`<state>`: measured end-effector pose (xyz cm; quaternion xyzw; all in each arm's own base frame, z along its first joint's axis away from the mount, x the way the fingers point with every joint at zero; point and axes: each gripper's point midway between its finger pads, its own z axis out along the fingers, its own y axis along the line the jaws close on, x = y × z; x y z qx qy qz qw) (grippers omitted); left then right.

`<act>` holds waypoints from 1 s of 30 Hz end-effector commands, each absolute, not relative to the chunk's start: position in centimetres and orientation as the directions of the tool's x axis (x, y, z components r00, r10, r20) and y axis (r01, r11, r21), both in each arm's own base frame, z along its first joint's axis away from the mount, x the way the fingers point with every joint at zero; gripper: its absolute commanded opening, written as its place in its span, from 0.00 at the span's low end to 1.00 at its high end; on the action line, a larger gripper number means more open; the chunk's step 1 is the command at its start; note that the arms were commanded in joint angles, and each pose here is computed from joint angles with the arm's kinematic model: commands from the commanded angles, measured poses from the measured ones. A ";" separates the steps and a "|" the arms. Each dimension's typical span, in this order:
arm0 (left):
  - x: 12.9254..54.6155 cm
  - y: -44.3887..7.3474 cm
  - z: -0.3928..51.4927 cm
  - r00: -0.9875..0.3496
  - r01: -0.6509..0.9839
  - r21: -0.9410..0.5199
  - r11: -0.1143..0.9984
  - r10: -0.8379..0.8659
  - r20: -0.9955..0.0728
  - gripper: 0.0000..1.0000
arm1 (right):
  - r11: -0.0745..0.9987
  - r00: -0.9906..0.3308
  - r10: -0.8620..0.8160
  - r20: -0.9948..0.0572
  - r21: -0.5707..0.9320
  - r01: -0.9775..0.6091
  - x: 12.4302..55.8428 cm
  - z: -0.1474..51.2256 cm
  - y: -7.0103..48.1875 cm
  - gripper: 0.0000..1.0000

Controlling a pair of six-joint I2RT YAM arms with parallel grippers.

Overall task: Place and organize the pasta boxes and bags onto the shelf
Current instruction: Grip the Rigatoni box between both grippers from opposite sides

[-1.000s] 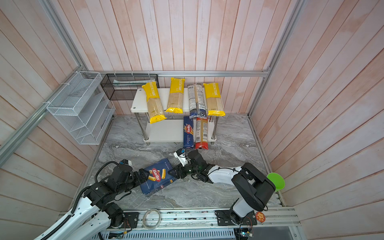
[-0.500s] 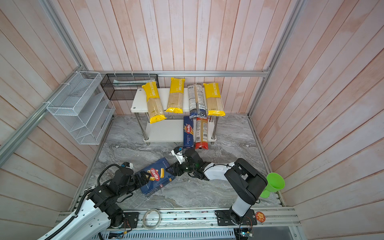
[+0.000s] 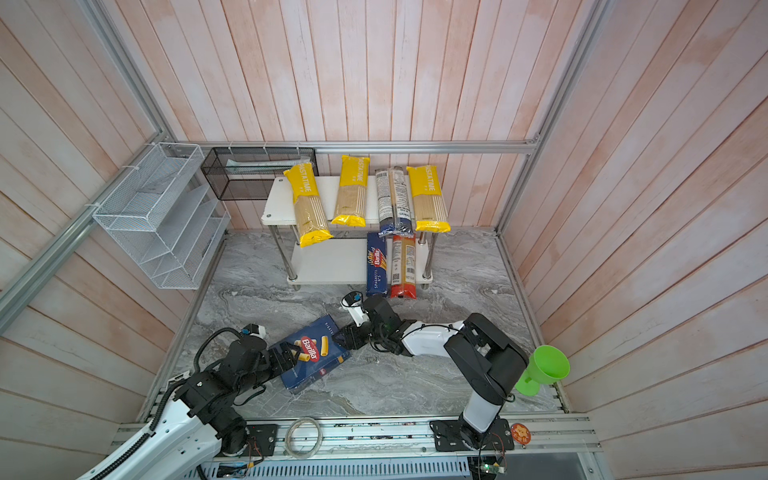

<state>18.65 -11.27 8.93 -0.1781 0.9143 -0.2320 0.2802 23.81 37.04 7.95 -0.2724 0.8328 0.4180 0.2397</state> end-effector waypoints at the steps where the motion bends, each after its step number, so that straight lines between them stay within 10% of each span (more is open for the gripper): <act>1: 19.0 -11.5 8.8 -0.771 -0.174 -0.532 0.828 -0.451 -0.450 1.00 | 0.502 -0.742 -0.258 -0.619 0.570 -0.650 23.9 7.5 37.7 0.59; 30: 22.3 -15.7 16.0 -0.698 0.116 -0.630 0.768 -0.389 -0.602 1.00 | 0.375 -0.700 -0.133 -0.702 0.618 -0.691 22.5 14.2 40.4 0.52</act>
